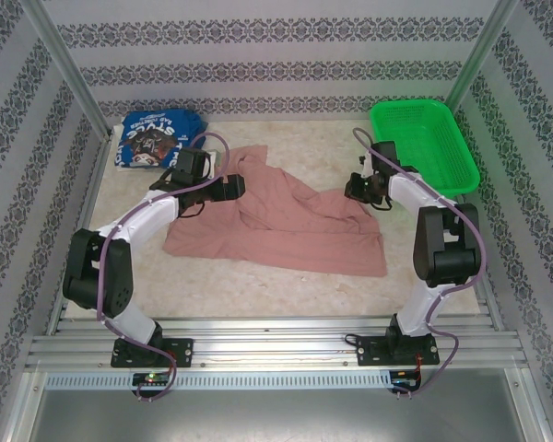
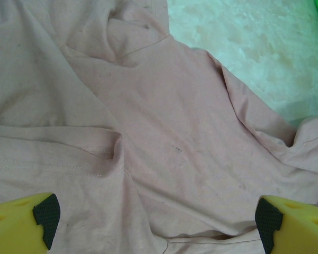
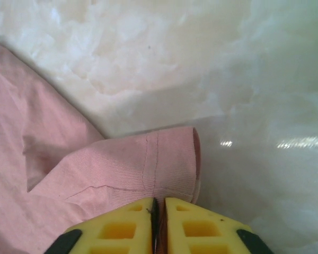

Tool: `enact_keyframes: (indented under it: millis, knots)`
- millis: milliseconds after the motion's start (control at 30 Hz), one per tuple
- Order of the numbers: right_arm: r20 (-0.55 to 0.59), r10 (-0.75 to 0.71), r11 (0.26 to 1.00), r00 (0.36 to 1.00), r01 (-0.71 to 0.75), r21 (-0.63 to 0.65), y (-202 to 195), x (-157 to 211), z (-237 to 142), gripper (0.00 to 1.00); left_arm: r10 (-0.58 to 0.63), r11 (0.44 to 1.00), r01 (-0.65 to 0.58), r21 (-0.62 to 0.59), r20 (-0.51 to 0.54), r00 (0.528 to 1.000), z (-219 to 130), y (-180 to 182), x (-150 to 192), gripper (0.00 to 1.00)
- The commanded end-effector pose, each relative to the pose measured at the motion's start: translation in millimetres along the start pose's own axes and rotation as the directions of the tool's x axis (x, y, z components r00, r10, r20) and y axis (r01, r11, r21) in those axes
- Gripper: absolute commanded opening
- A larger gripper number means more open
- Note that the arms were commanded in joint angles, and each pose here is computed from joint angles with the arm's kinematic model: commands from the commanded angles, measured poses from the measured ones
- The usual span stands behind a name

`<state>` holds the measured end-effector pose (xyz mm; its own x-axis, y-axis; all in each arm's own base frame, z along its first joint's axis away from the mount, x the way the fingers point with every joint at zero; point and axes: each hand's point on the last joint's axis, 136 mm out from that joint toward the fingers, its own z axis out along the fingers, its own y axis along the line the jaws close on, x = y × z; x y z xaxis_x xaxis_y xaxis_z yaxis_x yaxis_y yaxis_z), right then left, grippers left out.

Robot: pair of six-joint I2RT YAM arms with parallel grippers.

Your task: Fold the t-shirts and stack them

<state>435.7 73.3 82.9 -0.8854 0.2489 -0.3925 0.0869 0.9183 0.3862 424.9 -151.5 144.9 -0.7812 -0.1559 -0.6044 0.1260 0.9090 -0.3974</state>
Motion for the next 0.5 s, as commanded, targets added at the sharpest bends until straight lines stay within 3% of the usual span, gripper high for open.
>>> enact_keyframes:
  millis: [0,233,300,467]
  knots:
    - [0.052,-0.051,0.997,0.997,0.048,0.054,0,-17,-3,0.11,0.015,0.999,-0.015,0.038,0.006,1.000,6,-11,0,0.96]
    - [0.119,-0.099,0.976,0.988,0.073,0.207,-18,-38,-3,0.11,0.020,0.998,-0.020,0.052,-0.005,1.000,13,-16,1,0.95]
    - [0.113,-0.121,0.966,0.986,0.091,0.241,-21,-39,0,0.06,0.020,0.999,-0.020,0.049,-0.011,1.000,16,-16,3,0.95]
    - [0.081,-0.197,0.934,0.977,0.161,0.319,-22,-32,8,0.04,0.018,0.999,-0.018,0.047,-0.013,1.000,19,-15,4,0.95]
